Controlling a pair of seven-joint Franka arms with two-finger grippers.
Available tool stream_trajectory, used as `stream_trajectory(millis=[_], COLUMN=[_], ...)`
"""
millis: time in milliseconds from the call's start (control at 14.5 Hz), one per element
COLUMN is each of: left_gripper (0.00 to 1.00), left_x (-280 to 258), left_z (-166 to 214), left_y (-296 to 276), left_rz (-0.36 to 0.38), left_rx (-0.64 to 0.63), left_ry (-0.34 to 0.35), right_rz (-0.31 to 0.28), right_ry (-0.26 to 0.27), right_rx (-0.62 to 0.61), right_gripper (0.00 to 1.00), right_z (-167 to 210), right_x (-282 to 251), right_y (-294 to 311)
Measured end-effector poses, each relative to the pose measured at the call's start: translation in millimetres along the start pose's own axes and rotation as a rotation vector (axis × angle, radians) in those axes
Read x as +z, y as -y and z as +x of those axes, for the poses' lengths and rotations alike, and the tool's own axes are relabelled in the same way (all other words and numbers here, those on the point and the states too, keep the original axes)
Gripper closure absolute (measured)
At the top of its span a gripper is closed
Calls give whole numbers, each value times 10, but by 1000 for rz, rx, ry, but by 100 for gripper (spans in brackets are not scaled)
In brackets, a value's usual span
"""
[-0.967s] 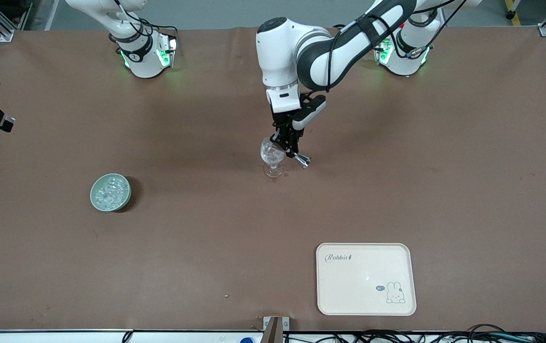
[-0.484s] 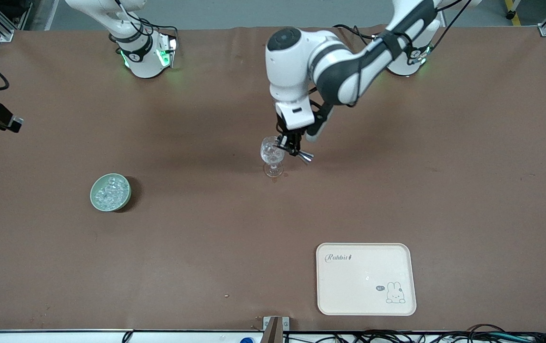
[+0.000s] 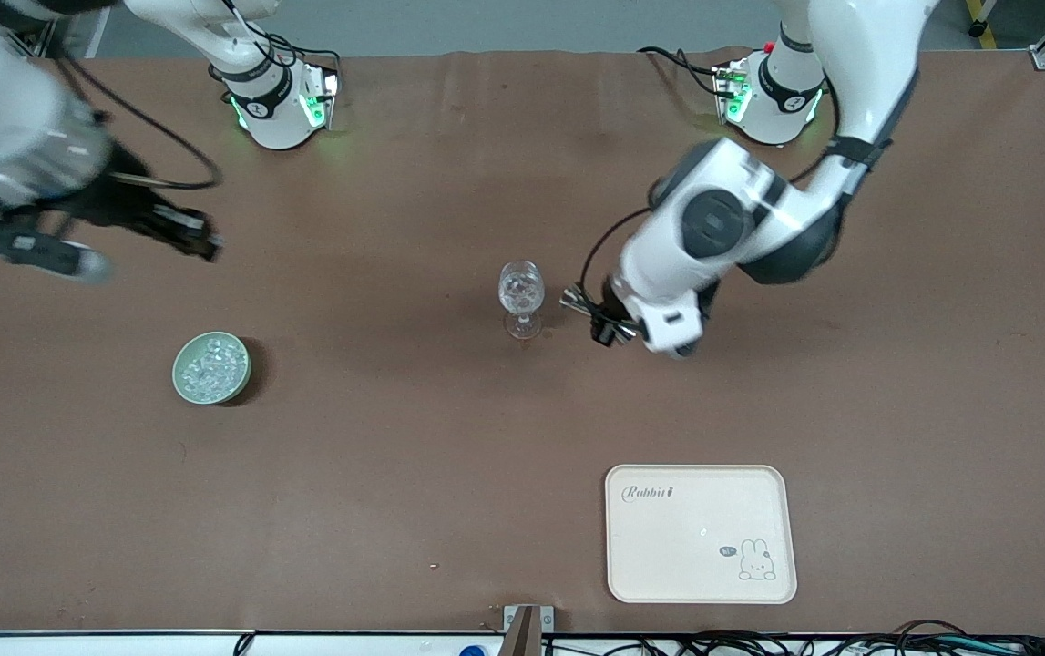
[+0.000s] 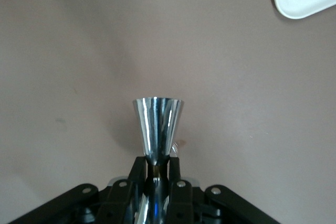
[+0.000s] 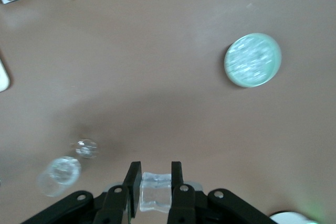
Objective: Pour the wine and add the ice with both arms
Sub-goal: 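Move the ice to the glass while the left gripper carries the jigger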
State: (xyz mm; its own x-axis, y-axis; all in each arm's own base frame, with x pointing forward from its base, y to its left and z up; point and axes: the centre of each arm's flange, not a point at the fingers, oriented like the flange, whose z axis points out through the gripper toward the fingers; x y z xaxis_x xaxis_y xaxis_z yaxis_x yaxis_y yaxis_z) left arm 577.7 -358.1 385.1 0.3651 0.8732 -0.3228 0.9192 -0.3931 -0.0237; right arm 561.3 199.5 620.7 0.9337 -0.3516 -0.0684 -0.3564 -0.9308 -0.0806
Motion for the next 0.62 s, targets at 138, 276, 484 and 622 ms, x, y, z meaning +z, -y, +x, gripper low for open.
stream_trajectory(millis=[138,276,484,622], left_gripper=[78,78,78,78], left_x=[-154,-259,-403,-381], left_z=[588,1144,1846,2183], left_y=[-109,-170,-294,-398], left_rz=[-35,-88,-185,-243], left_rx=[-74,-168,-311,-379], left_ry=[134,262,389,479], right_rz=[17,15,9,5], right_ry=[15,21,11,4], right_rx=[53,85,110,120], right_gripper=[73,73,73,73], right_z=[-173,-354,-705,-932], right_x=[403,798,1323,1620], right_y=[525,960,1535,1820])
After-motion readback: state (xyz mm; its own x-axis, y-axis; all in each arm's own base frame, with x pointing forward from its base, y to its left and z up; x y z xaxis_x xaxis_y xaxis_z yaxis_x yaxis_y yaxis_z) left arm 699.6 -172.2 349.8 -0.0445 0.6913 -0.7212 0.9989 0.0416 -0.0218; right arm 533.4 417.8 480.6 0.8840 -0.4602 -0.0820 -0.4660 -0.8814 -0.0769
